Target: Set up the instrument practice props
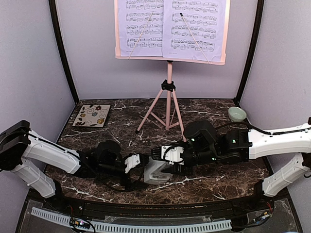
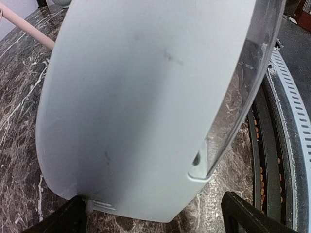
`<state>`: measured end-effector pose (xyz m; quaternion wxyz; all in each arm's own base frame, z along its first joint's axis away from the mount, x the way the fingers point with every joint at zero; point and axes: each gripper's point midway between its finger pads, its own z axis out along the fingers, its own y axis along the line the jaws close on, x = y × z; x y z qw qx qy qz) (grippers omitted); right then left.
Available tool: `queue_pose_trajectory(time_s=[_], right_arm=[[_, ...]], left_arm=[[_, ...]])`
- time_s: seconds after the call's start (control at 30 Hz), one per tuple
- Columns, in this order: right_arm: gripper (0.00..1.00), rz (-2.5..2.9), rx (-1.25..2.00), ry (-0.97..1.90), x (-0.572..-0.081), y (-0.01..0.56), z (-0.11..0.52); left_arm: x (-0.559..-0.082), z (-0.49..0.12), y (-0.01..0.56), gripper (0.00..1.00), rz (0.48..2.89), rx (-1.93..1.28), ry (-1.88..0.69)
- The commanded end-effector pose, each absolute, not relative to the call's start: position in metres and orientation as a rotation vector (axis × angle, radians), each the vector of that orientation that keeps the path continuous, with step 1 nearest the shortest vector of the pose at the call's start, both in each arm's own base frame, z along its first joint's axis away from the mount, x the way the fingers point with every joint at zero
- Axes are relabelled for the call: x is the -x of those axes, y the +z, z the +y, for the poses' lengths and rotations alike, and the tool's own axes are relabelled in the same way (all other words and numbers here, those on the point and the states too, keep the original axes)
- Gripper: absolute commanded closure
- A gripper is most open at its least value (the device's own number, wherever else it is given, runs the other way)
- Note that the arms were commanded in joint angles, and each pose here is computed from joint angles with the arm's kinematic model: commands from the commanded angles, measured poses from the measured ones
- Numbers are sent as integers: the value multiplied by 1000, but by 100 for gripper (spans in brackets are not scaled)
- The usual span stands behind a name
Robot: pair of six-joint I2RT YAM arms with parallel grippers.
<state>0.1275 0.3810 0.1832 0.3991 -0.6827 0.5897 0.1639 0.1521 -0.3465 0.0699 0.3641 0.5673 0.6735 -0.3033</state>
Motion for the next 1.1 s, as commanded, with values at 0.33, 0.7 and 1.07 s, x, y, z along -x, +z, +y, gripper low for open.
queue_pose_trajectory(time_s=[0.33,0.7,1.07], right_arm=[[90,1353,1573,479,-135,242,410],[91,1359,1565,471,-137,242,410],[91,1369,1559,468,-138,241,409]], left_arm=[[-151,-352,75,7,1698,-1487,-770],[-152,-350,73,13,1707,-1489,-756],[-152,-349,73,18,1710,-1487,-753]])
